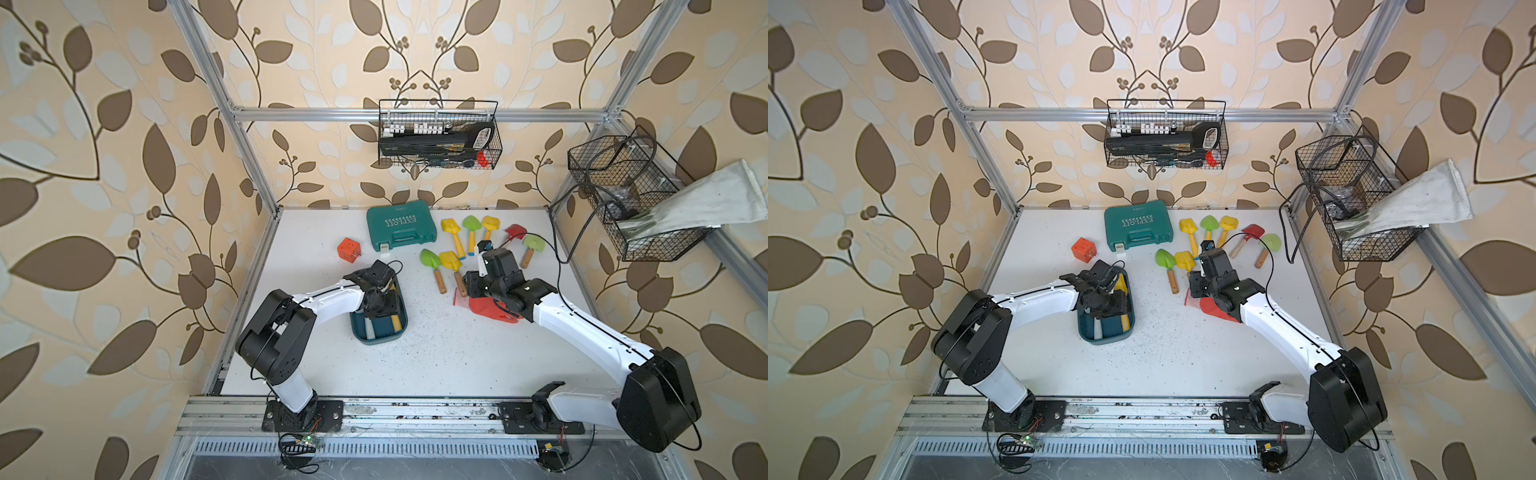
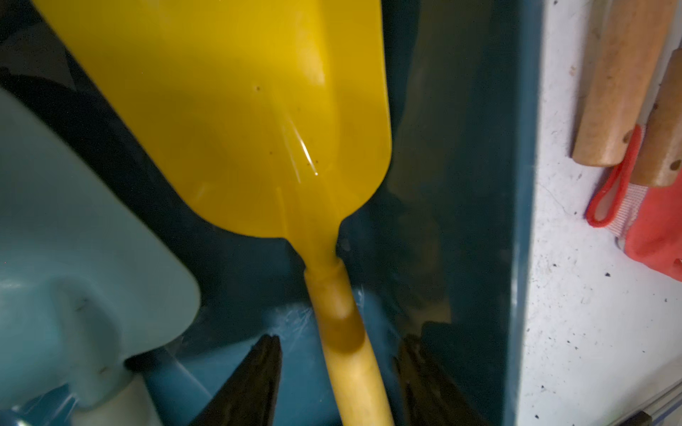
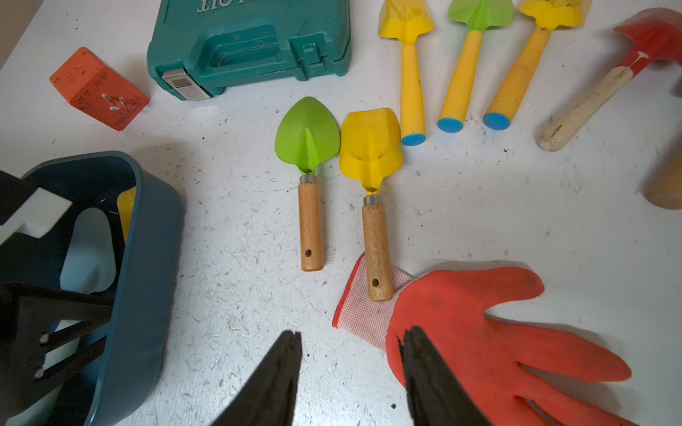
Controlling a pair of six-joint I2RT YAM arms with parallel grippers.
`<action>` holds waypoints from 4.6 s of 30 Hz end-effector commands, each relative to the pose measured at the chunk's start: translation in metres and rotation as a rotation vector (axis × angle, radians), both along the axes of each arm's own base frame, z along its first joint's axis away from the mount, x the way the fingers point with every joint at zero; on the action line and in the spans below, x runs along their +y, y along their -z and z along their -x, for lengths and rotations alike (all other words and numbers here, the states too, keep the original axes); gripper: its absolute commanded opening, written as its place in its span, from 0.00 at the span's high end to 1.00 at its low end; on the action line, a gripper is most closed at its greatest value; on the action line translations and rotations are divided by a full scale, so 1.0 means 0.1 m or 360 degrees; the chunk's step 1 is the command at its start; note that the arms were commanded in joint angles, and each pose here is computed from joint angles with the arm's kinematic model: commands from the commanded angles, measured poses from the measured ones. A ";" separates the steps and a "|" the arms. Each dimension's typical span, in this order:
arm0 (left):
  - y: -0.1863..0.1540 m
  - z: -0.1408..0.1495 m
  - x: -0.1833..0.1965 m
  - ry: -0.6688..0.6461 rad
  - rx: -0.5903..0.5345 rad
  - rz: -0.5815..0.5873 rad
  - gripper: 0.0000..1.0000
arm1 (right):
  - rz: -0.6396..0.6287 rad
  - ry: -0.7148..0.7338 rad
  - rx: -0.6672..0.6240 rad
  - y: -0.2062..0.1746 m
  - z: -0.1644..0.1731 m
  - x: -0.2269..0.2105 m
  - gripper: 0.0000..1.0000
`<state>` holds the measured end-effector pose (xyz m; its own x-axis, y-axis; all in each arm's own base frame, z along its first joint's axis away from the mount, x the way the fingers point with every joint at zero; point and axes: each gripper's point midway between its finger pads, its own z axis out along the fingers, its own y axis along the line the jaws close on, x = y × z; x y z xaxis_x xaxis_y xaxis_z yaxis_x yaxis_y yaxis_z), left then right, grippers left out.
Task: Take the shovel out of the storage box
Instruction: Pick up the shovel from the storage box.
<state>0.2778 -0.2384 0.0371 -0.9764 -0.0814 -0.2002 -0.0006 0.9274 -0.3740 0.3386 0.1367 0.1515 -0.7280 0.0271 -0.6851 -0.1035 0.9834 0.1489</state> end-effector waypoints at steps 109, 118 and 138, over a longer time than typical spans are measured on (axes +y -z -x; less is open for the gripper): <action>-3.24 0.30 -0.66 0.0820 -0.1457 0.1186 0.92 | -0.1176 -0.1329 -0.0293 -1.18 1.04 1.40 0.41; -3.28 0.34 -0.79 0.0901 -0.1419 0.1279 0.92 | -0.1260 -0.1396 -0.0287 -1.26 1.11 1.44 0.42; -3.35 0.48 -0.97 0.1013 -0.1411 0.1360 0.94 | -0.1327 -0.1432 -0.0242 -1.29 1.14 1.48 0.67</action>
